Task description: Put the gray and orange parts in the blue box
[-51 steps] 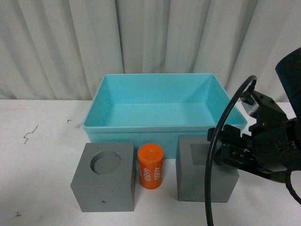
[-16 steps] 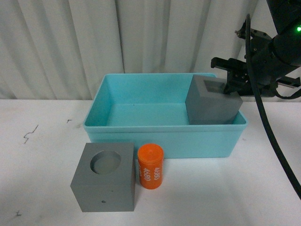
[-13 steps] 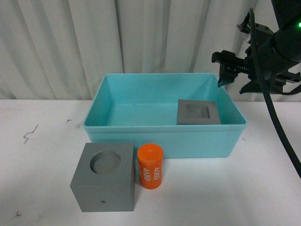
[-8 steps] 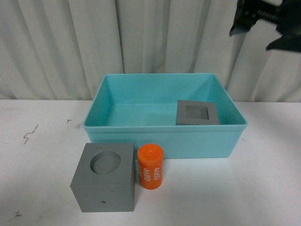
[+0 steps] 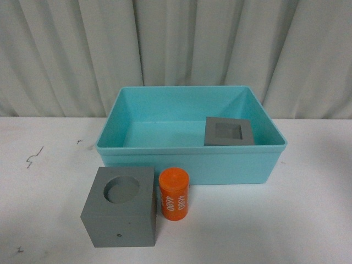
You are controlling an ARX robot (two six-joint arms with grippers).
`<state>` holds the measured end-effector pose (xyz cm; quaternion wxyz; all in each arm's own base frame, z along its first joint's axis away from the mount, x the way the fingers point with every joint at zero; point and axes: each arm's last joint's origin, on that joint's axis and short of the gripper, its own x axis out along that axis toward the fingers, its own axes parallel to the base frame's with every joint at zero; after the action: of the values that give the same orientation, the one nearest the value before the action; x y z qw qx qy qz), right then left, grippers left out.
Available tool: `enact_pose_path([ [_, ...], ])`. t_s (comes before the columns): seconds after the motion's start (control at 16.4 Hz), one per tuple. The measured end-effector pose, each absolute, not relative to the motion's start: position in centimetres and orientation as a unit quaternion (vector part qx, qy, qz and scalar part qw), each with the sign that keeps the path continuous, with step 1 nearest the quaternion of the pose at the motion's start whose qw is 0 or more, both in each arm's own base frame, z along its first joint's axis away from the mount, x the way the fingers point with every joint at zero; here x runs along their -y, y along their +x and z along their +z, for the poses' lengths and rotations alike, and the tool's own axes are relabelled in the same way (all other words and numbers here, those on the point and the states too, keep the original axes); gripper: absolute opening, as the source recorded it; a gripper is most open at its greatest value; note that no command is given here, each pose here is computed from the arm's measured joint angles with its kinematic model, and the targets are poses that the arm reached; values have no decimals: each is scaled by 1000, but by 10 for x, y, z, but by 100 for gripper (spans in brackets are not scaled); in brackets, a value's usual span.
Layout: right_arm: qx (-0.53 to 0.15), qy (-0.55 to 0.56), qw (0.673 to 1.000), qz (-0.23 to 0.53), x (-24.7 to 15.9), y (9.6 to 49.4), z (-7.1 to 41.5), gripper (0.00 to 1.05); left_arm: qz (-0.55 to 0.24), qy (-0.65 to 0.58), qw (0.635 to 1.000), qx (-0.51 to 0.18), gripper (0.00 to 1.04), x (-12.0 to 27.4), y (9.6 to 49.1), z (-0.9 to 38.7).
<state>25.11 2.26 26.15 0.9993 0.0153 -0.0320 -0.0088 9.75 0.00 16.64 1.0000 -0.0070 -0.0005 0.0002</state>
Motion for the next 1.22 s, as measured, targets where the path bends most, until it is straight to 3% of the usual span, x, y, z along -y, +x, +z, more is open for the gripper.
enact_pose_path([
  [0.12,-21,4,1000,1,-19,229,219,9,0,-7,1000,0,98,0,97,166],
  [0.18,-14,1,1000,2,-16,219,215,2,0,-7,1000,0,98,0,97,166],
  [0.3,11,3,1000,-2,-11,200,213,2,0,-7,1000,0,98,0,97,166],
  [0.67,-5,2,1000,-5,1,160,184,2,0,-7,1000,0,98,0,97,166],
  [1.22,5,1,1000,-4,1,128,169,2,0,-7,1000,0,98,0,97,166],
])
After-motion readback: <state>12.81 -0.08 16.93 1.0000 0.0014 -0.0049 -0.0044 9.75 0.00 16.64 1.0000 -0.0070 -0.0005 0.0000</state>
